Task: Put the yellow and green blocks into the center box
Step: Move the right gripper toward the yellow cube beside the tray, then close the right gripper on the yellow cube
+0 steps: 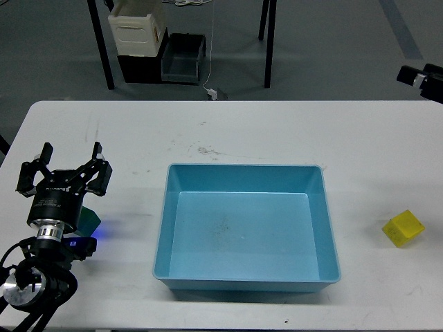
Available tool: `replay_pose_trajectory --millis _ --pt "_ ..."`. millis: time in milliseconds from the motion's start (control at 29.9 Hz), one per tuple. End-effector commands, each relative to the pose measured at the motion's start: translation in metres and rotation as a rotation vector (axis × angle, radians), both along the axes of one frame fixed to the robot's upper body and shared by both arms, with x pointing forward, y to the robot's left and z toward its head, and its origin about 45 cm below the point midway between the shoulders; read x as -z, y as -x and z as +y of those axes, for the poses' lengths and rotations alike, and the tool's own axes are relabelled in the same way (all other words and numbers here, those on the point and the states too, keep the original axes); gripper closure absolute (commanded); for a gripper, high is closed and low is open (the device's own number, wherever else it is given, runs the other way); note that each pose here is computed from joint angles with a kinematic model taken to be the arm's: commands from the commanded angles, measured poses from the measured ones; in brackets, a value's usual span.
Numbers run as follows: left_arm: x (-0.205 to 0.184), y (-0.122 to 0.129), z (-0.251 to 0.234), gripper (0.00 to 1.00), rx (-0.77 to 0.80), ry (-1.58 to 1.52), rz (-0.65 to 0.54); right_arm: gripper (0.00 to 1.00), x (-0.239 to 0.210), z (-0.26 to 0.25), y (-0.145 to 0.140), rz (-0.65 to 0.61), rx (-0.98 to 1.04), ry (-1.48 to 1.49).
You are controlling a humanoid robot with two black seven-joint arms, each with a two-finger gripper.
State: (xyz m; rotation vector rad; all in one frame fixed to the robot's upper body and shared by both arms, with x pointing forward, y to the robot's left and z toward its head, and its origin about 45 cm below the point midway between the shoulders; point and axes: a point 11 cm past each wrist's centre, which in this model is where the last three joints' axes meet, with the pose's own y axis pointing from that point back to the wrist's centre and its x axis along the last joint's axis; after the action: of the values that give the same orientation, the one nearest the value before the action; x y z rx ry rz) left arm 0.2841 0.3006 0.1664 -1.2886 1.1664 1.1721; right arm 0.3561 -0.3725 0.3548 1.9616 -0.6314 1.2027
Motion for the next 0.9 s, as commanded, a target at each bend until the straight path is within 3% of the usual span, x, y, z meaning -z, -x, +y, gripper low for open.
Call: replay_pose_trajectory --millis 0,434,869 --pt "0.003 0.000 0.001 0.00 -0.004 -0.001 0.009 0.01 0.013 -0.021 0.014 0.064 -0.008 0.218" --pt "0.012 0.000 -0.002 0.00 -0.011 0.010 0.027 0.01 0.124 -0.059 0.079 0.415 -0.081 0.509" --pt "0.019 0.000 -0.003 0.00 -0.021 0.015 0.042 0.00 0.158 -0.043 0.064 0.542 -0.099 0.516"
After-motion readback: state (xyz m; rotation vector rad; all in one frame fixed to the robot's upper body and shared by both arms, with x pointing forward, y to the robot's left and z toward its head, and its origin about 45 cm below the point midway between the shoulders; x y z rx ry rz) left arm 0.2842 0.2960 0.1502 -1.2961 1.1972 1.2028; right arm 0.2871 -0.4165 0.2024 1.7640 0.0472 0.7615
